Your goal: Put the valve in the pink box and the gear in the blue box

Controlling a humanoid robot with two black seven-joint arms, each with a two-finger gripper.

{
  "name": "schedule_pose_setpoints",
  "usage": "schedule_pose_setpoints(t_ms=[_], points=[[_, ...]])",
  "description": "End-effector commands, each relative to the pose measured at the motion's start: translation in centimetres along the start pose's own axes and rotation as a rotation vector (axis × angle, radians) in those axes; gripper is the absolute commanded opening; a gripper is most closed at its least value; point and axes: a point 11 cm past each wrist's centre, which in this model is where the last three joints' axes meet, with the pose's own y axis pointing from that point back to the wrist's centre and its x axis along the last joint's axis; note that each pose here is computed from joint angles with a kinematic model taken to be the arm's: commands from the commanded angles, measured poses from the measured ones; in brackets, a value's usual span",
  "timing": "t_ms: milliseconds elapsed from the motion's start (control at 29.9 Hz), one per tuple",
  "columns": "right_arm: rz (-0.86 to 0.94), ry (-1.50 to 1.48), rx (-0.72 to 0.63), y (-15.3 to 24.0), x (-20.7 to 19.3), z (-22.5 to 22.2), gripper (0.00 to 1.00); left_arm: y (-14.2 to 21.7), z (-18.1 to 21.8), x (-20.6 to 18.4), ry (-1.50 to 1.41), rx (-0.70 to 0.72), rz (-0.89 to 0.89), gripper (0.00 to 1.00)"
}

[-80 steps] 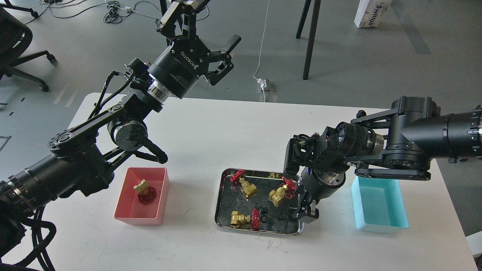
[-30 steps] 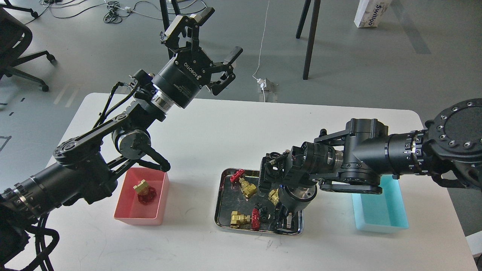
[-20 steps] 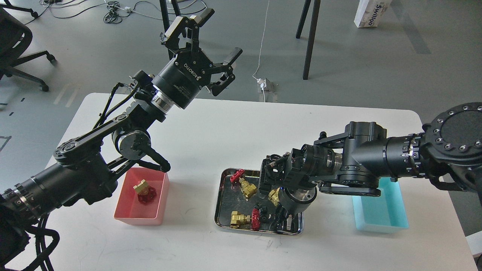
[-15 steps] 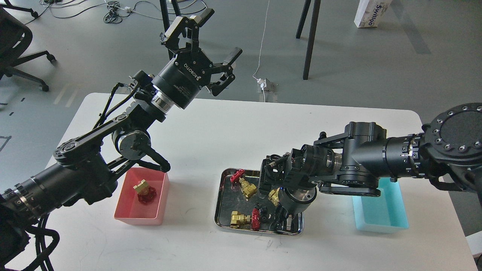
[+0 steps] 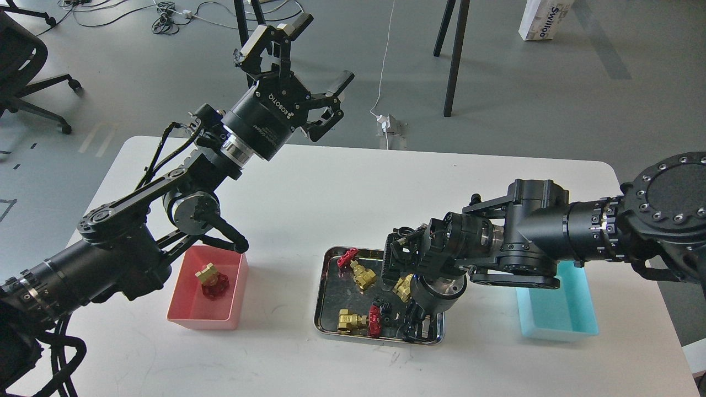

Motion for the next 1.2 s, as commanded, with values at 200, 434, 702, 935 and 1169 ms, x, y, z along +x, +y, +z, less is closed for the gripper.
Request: schedule_pose_setpoints(t_ms=[200, 434, 702, 935, 1169], points=[[0.0, -0.005, 0.001, 0.0, -0.1, 0.0, 0.23, 0.0, 0.0, 0.0, 0.001, 0.0, -0.001, 0.99], [0.005, -0.002, -0.003, 0.5, 0.1, 0.3, 0.17, 0.0, -0.1, 0.0, 0.003, 0.001, 0.001, 0.99], [0.127, -0.146, -0.057, 6.1, 0.9, 3.9, 0.17, 0.0, -0.2, 0.0, 0.004, 0.003, -0.001, 0.99], [0.354, -0.468, -0.135, 14.3, -5.1, 8.9, 0.15, 0.2, -0.4, 0.0, -0.001, 0.015, 0.0, 0.99], [0.364, -0.799, -0.213, 15.3, -20.5, 8.7, 0.16, 0.7, -0.6, 0.2, 0.002, 0.022, 0.006, 0.99]])
